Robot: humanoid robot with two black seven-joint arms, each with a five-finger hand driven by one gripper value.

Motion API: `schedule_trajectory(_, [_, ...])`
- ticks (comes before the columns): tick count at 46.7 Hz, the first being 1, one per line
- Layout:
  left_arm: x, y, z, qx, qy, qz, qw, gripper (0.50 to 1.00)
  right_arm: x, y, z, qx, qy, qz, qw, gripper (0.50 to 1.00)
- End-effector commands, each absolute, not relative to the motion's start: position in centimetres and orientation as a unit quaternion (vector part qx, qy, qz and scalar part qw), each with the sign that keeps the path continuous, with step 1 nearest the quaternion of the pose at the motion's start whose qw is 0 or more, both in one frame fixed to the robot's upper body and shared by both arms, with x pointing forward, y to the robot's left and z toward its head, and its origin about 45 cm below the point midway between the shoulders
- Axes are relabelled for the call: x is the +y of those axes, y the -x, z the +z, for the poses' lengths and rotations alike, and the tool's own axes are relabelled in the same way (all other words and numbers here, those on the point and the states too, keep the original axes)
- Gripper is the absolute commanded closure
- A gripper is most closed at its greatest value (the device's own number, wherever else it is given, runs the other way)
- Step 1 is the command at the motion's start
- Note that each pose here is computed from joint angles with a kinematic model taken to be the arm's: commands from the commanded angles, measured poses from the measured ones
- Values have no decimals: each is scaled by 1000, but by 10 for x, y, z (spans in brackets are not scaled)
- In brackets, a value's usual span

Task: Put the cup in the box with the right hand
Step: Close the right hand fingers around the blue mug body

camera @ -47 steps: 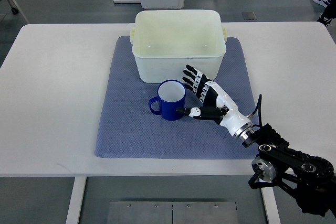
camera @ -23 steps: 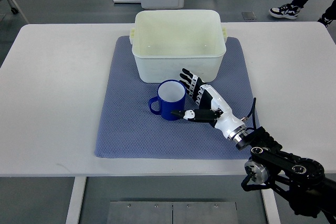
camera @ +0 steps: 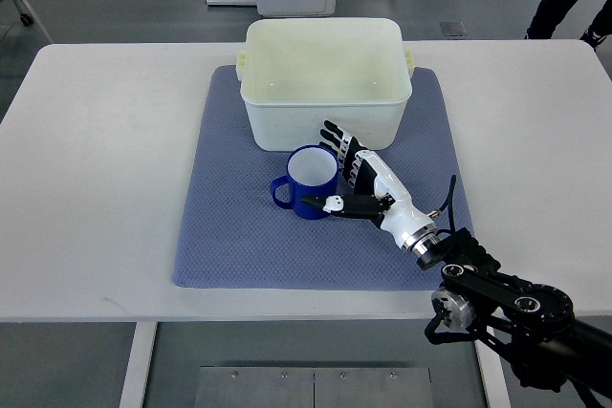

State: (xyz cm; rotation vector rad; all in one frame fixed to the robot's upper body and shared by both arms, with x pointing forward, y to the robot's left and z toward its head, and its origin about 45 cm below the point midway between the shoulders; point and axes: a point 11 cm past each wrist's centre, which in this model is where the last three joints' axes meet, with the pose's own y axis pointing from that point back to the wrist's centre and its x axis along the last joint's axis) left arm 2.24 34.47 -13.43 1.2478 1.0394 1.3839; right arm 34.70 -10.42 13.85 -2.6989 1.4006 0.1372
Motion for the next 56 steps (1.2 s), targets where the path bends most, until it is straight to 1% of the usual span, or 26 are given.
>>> schedule_trajectory(1, [345, -22, -134, 427, -512, 568, 483, 500, -100, -345, 137, 457, 887, 47, 48, 505])
schedule_trajectory(15, [345, -22, -134, 427, -512, 568, 483, 500, -90, -342, 131, 455, 888, 49, 41, 505])
schedule_trajectory(29, [345, -22, -134, 427, -512, 568, 483, 500, -92, -344, 125, 467, 882, 45, 31, 507])
schedule_trajectory(34, [345, -22, -134, 427, -512, 568, 483, 500, -93, -344, 125, 468, 882, 44, 30, 513])
schedule_trajectory(36, [345, -22, -134, 427, -512, 568, 483, 500, -93, -345, 125, 470, 881, 44, 30, 523])
schedule_trajectory(39, [345, -22, -134, 426, -512, 568, 482, 500, -93, -345, 125, 471, 881, 43, 30, 550])
schedule_trajectory(42, [345, -22, -134, 427, -512, 568, 483, 500, -91, -345, 124, 472, 880, 45, 30, 592])
schedule_trajectory(45, [345, -22, -134, 427, -512, 568, 483, 500, -92, -346, 123, 474, 879, 45, 28, 655])
schedule_trajectory(48, [345, -22, -134, 427, -512, 568, 483, 500, -94, -347, 120, 478, 877, 44, 23, 743])
schedule_trajectory(50, [345, -22, -134, 427, -512, 568, 483, 500, -94, -347, 118, 483, 875, 43, 20, 818])
schedule_trajectory(53, [345, -22, -134, 426, -513, 567, 484, 500, -94, -348, 117, 491, 870, 40, 18, 881])
schedule_trajectory(54, [345, -22, -134, 427, -512, 568, 483, 500, -95, -349, 117, 493, 869, 38, 16, 910])
schedule_trajectory(56, [345, -22, -134, 427, -512, 568, 483, 500, -96, -349, 116, 497, 867, 36, 13, 998])
